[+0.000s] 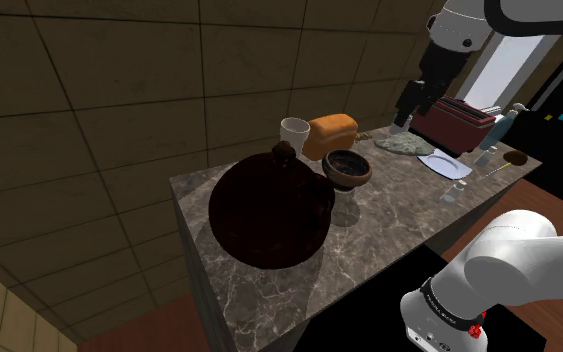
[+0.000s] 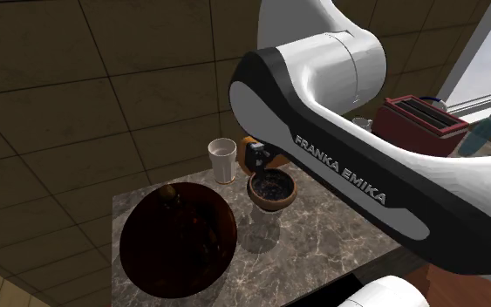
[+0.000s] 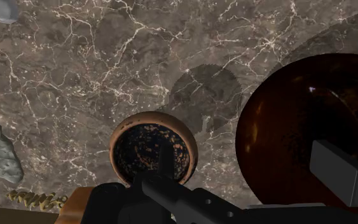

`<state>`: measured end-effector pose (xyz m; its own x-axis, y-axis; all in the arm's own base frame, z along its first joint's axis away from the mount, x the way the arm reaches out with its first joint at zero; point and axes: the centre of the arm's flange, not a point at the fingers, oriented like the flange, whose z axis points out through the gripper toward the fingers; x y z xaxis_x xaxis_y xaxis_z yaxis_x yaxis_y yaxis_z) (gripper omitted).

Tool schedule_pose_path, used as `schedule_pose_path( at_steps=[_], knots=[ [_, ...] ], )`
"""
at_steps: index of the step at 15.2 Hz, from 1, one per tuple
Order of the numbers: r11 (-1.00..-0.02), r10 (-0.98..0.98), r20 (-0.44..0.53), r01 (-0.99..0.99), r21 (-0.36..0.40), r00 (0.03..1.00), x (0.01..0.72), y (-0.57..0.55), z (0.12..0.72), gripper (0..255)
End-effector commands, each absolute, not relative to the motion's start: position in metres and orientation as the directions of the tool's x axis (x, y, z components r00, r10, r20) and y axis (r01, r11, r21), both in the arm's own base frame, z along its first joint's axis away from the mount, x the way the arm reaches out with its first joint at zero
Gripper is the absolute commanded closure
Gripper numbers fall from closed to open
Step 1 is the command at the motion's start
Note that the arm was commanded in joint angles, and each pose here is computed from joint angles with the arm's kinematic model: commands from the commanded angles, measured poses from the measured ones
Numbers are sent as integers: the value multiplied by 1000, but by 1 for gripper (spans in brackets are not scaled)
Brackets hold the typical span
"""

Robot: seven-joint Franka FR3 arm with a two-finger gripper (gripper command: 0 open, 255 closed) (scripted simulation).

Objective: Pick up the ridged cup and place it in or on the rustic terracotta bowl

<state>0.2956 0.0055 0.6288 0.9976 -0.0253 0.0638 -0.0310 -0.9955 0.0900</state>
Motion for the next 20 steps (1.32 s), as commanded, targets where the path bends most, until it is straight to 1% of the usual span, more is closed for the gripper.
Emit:
schedule_pose_path(
  at_steps=[1,20],
  knots=[
    [-995,-25,64,-31,90,998,296,6,629,0],
    [-993,34,47,28,111,998,517,23,509,0]
  ],
)
